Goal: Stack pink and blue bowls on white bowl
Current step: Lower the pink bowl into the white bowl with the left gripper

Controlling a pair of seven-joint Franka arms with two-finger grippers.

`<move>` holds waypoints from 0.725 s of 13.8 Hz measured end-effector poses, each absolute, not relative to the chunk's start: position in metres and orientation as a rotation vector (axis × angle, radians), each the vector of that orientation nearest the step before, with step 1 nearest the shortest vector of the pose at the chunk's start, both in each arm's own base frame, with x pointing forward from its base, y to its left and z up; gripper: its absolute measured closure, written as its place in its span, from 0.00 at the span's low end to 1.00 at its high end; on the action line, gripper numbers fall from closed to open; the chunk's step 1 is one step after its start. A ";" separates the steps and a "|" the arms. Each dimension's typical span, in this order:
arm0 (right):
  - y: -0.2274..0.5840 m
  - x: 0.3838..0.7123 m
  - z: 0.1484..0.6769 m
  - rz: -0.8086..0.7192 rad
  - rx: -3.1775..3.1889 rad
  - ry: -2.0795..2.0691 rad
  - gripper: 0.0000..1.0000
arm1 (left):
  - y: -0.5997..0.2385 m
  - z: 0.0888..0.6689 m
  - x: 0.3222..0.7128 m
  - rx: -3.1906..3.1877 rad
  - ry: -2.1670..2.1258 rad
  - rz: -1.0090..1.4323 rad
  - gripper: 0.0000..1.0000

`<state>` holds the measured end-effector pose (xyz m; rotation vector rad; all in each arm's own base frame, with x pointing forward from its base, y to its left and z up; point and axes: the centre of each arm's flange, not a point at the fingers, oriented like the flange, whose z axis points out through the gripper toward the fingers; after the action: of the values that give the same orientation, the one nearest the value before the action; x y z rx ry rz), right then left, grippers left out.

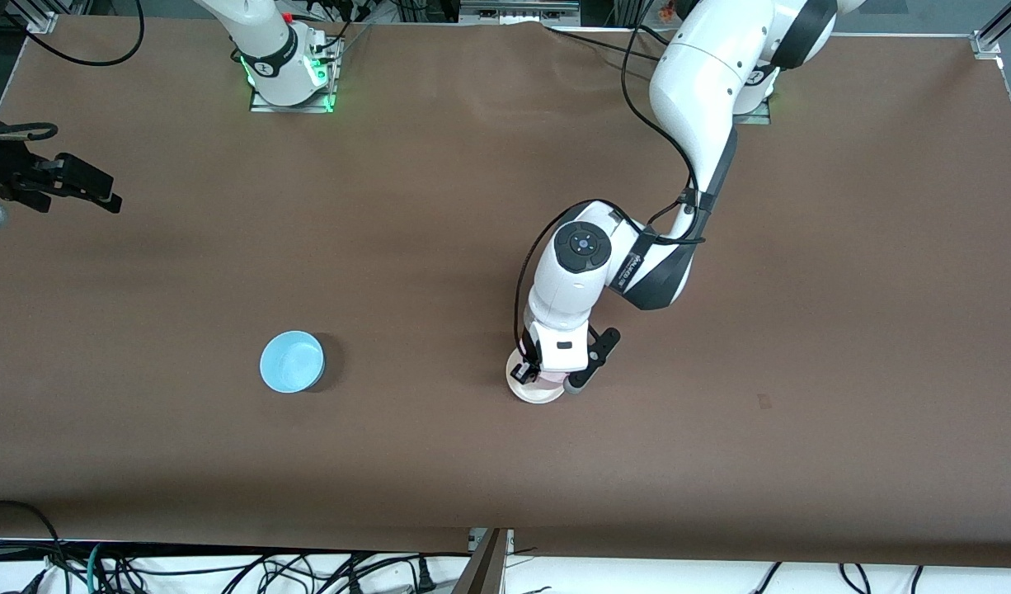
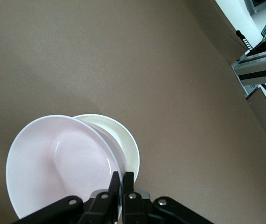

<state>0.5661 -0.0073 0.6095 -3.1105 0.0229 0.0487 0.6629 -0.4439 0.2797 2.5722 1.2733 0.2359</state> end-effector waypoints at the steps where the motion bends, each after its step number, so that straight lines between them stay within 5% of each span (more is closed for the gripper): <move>1: -0.007 0.566 0.610 0.049 -3.111 0.023 0.00 | -0.444 0.280 0.663 2.572 1.273 0.236 0.89; 3: -0.007 0.566 0.610 0.048 -3.111 0.023 0.00 | -0.444 0.280 0.663 2.571 1.273 0.237 0.75; 10: -0.007 0.566 0.610 0.048 -3.111 0.023 0.00 | -0.443 0.282 0.664 2.568 1.273 0.242 0.71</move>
<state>0.5662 -0.0073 0.6095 -3.1105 0.0229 0.0485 0.6642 -0.4432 0.2816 2.5683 1.2733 0.2422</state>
